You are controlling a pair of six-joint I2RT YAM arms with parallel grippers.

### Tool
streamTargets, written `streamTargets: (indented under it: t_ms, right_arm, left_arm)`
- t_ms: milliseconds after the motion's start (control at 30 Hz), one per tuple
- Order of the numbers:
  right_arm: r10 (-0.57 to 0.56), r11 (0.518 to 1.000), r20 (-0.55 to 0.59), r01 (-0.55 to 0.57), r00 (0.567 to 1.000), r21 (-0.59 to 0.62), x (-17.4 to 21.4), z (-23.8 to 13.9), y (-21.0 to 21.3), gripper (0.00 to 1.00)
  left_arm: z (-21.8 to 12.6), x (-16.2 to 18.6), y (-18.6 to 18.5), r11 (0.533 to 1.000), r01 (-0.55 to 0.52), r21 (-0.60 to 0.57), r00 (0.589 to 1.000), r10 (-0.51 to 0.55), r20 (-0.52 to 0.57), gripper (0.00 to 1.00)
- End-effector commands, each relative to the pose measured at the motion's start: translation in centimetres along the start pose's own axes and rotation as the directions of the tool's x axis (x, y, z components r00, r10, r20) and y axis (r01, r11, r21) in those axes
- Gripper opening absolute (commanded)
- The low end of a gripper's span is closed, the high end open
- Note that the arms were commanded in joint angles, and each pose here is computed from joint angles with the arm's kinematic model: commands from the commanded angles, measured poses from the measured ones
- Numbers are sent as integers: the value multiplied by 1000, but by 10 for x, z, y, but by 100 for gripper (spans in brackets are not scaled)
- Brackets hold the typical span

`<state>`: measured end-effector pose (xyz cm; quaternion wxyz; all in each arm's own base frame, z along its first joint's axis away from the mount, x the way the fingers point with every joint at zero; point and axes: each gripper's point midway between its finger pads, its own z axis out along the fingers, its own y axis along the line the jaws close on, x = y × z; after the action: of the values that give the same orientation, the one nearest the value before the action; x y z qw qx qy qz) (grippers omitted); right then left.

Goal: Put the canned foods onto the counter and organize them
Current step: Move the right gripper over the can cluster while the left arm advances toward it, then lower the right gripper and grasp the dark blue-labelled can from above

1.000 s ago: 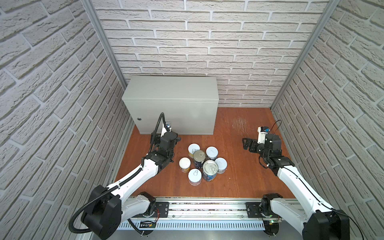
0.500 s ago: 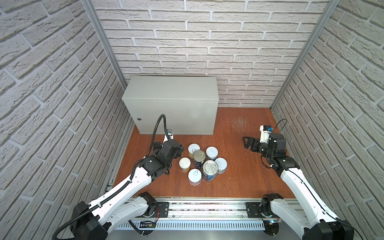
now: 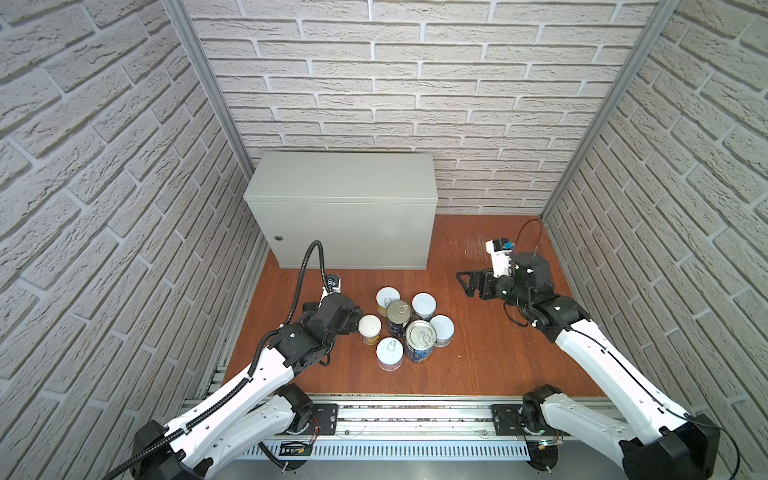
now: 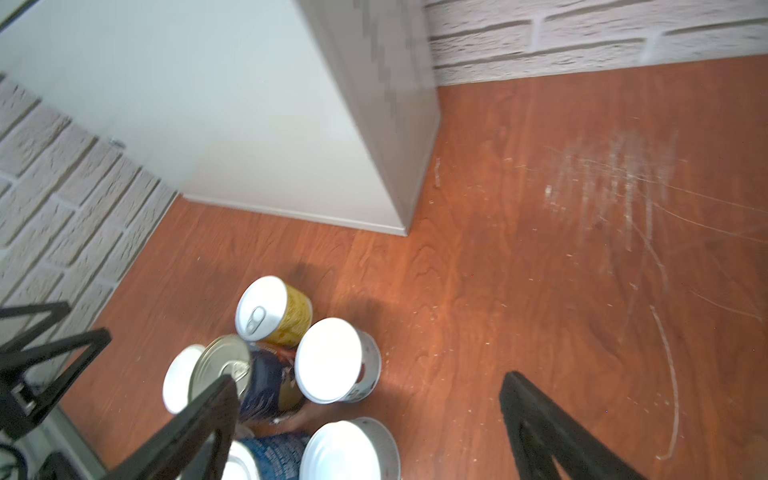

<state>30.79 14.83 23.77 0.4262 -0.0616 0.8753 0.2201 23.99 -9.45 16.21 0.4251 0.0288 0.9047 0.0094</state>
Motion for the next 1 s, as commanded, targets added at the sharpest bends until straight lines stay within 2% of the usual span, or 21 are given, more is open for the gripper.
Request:
streamTargets:
  t_ms: [0, 167, 233, 300, 400, 533, 633, 800, 967]
  right_arm:
    - [-112, 993, -50, 113, 992, 24, 4, 5, 21, 99]
    - [-258, 966, -176, 254, 950, -42, 32, 25, 72, 98]
    - [-304, 951, -213, 307, 928, -19, 43, 33, 84, 98]
    - [-328, 942, -248, 335, 912, -15, 54, 41, 94, 98]
    - [-340, 936, -309, 351, 888, -21, 69, 53, 106, 97]
    - [-356, 930, -321, 367, 878, -26, 76, 59, 121, 97]
    - [-332, 936, -339, 353, 880, -1, 80, 65, 123, 97]
    - [-355, 921, -371, 390, 858, 20, 88, 72, 132, 96]
    - [-348, 925, -393, 380, 851, 4, 95, 80, 141, 97]
  left_arm:
    - [0, 4, 2, 999, 51, 8, 999, -51, 2, 98]
    - [-1, 10, 1, 994, 102, 50, 995, -103, 15, 98]
    - [-4, 11, 3, 992, 109, 67, 993, -112, 45, 98]
    - [-7, 13, 14, 991, 129, 34, 988, -131, 75, 98]
    - [-9, 13, 22, 987, 156, 29, 979, -159, 128, 98]
    - [-10, 14, 29, 986, 163, 19, 972, -164, 166, 98]
    - [-9, 12, 32, 988, 152, 8, 973, -151, 174, 98]
    - [-6, 7, 30, 991, 135, 3, 973, -134, 187, 98]
    - [0, 6, 29, 992, 126, -5, 975, -123, 187, 98]
